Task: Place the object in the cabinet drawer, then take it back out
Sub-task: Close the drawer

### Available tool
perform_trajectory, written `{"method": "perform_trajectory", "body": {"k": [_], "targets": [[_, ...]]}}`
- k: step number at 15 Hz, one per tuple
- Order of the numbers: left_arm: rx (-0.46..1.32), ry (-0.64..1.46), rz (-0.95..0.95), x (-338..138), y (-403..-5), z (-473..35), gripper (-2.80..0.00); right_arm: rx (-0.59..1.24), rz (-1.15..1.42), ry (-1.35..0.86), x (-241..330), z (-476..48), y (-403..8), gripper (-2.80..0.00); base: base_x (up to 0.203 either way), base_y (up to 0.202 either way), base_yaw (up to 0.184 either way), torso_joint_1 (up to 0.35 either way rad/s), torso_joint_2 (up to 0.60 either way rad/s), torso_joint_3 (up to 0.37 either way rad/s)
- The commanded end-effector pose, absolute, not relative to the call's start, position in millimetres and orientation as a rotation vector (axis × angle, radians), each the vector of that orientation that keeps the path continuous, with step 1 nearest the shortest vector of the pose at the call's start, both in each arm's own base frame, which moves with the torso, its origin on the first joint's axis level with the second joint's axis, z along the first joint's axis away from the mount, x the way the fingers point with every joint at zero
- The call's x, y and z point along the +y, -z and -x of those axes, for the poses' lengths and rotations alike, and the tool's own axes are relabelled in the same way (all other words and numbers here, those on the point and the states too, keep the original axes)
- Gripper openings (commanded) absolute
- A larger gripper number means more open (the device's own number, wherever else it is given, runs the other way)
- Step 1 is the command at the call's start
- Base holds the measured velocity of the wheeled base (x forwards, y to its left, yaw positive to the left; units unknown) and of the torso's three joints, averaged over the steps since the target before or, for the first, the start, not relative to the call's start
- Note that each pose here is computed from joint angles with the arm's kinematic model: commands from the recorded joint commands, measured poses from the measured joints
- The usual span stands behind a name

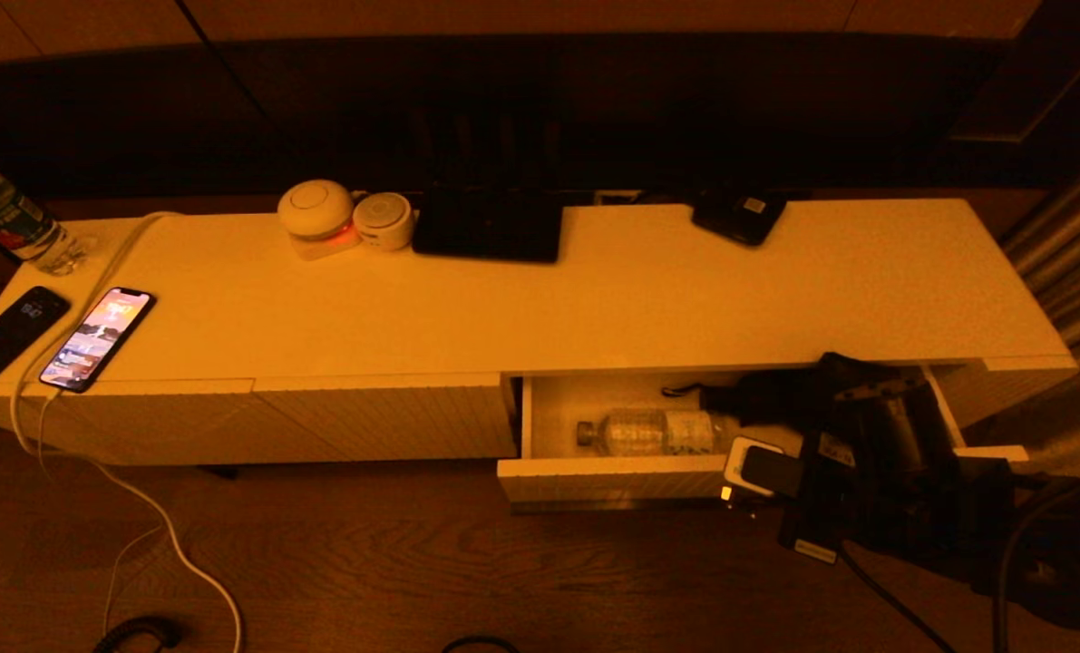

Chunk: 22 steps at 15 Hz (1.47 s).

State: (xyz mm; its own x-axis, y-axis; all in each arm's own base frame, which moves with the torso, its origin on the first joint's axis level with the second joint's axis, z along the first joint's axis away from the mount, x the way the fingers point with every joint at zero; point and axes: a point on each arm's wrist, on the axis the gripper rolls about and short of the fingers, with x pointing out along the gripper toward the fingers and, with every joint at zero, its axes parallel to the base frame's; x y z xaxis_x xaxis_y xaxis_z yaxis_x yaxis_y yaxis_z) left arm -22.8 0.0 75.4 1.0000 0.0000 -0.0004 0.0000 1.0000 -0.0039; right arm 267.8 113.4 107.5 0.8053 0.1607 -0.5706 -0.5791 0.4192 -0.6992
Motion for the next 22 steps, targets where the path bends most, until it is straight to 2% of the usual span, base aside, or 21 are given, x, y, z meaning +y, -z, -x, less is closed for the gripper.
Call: {"method": "perform_trajectory", "body": {"k": [1, 17, 22], "targets": [[0.0, 0.0, 0.005, 0, -75, 23, -2.8, 0.435, 1.04, -0.462, 113, -276, -110, -2.8, 0.0, 0.0, 0.0, 0.0, 0.0, 0.0], [0.0, 0.0, 0.005, 0, -75, 23, -2.8, 0.251, 1.001, -0.253, 132, -336, -103, -2.8, 0.0, 0.0, 0.0, 0.0, 0.0, 0.0], [0.0, 0.0, 0.005, 0, -75, 23, -2.8, 0.231, 0.995, -0.222, 134, -340, -108, -2.8, 0.0, 0.0, 0.0, 0.0, 0.0, 0.0]]}}
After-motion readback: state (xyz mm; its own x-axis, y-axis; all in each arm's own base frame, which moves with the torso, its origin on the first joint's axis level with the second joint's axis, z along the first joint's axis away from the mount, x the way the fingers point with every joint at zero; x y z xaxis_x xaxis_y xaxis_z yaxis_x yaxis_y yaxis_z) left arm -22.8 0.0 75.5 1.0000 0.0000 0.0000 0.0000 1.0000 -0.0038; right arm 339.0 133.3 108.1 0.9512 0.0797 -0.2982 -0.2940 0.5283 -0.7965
